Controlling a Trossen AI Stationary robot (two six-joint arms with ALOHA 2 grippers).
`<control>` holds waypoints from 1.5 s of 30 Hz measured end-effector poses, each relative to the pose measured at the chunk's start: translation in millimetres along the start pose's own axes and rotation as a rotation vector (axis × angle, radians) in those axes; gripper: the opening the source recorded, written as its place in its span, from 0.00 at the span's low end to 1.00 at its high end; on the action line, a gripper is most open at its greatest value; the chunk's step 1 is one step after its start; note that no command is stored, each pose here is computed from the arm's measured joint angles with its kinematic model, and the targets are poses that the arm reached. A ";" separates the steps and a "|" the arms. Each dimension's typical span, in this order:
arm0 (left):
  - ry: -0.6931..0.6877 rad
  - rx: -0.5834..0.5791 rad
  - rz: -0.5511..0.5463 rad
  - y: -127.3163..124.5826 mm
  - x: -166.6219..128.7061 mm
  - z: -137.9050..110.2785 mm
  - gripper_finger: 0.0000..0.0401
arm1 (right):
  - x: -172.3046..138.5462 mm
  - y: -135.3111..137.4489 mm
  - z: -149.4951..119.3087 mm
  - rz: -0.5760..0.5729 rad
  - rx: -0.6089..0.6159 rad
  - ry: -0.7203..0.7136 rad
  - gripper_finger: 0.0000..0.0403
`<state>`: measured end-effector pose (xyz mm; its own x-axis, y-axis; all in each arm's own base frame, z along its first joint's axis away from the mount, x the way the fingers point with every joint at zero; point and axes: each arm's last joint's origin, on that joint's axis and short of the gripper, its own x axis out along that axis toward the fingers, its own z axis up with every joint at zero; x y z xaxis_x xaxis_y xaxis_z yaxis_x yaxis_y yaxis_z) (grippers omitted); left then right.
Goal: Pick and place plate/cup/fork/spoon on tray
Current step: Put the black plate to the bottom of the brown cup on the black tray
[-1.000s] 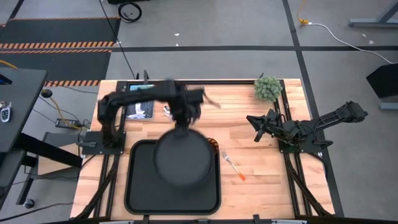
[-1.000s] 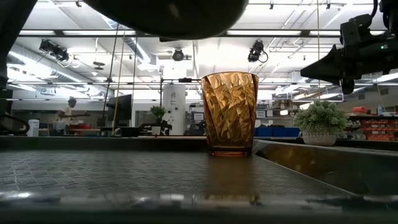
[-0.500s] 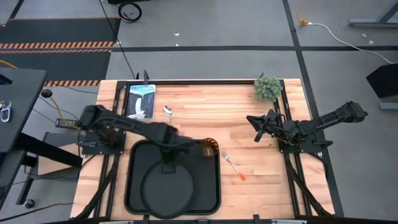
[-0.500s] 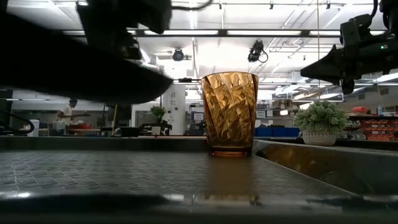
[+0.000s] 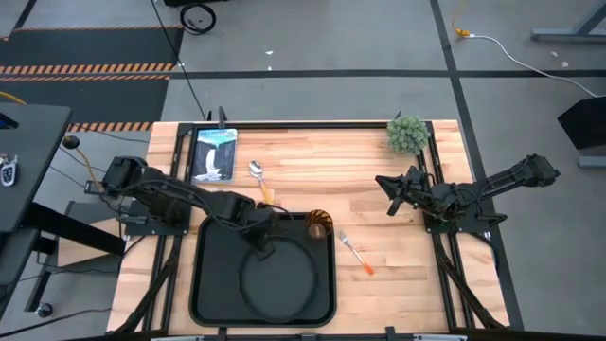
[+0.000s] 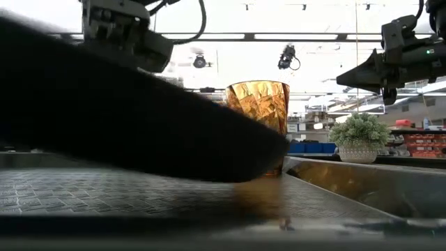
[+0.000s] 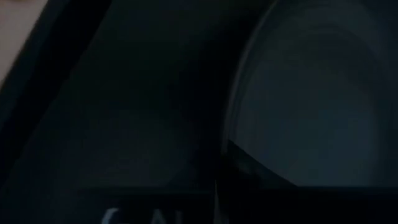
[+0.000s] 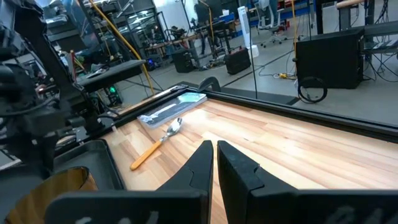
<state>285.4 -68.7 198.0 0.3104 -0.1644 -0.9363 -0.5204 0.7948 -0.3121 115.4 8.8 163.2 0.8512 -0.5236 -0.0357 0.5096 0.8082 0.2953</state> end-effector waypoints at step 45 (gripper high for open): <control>0.032 0.017 0.188 0.5 0.2 -23.8 0.28 | 0.0 0.0 0.0 0.000 0.001 0.000 0.07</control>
<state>266.3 -82.2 193.9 0.1835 -0.0300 -0.9826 -0.5536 0.8228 -0.1285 115.4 8.8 163.2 0.8514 -0.5234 -0.0354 0.5092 0.8082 0.2959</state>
